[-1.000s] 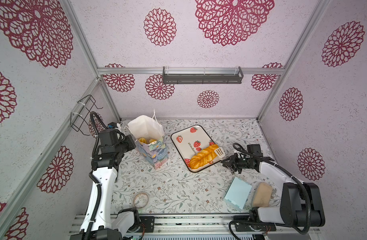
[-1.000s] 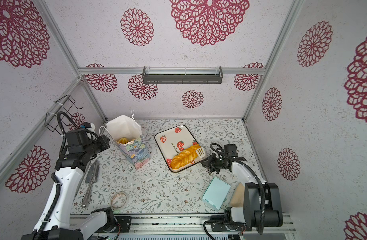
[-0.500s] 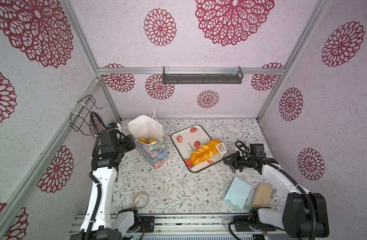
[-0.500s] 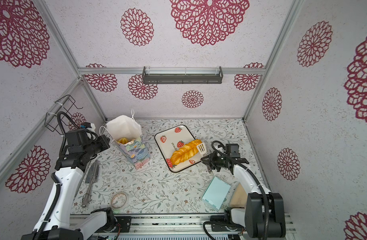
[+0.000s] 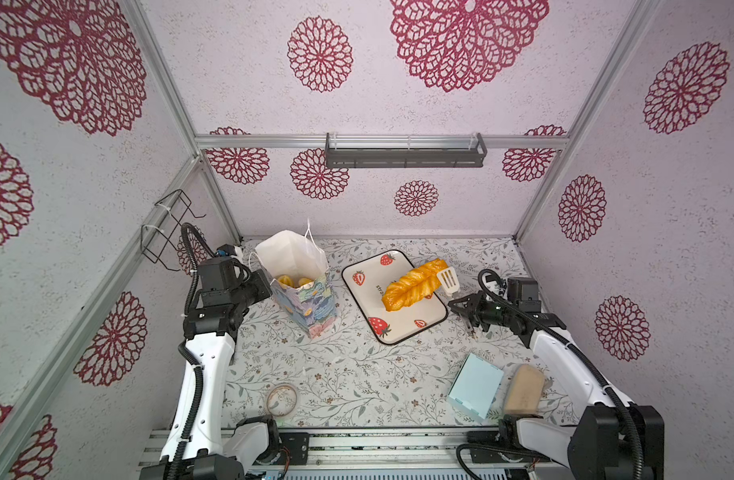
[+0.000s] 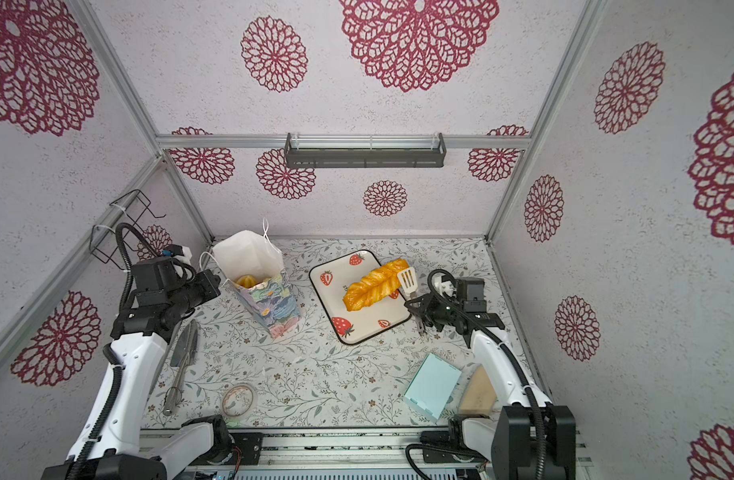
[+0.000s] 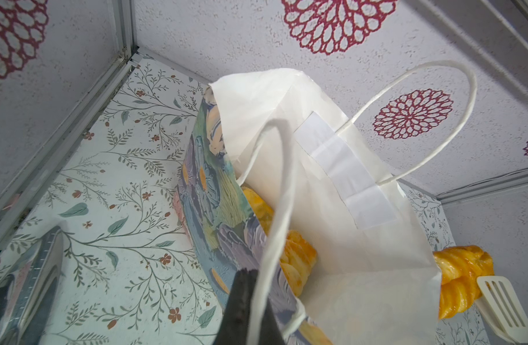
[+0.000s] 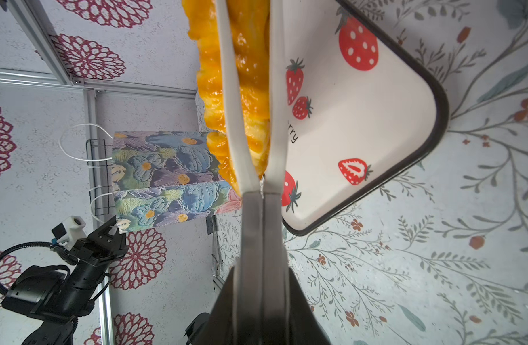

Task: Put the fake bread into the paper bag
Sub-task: 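Close the tongs on the twisted bread and lift it off the tray, then carry the twisted bread in the tongs over the paper bag mouth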

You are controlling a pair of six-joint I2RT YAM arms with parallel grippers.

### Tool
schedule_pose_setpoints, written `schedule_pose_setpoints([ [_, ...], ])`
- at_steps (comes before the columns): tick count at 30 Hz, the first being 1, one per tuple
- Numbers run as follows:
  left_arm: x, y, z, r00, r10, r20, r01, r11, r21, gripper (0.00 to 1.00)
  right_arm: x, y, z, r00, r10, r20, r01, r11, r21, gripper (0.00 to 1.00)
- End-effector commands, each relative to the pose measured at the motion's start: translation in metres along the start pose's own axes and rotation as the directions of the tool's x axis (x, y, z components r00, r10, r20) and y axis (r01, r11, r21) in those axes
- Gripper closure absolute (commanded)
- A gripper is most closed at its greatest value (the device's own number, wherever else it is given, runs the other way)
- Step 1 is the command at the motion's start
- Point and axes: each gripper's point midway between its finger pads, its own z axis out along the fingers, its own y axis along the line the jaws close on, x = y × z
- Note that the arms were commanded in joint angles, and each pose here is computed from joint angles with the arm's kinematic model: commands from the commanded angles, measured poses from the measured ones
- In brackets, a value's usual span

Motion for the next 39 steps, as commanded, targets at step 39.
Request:
schedule_pose_setpoints([
  [39, -0.001, 0.002, 0.002, 1.0, -0.003, 0.002, 0.003, 1.0, -0.008, 1.0, -0.055, 0.218, -0.049, 0.836, -0.443, 0.324, 0.517, 0.833, -0.196, 0.83],
])
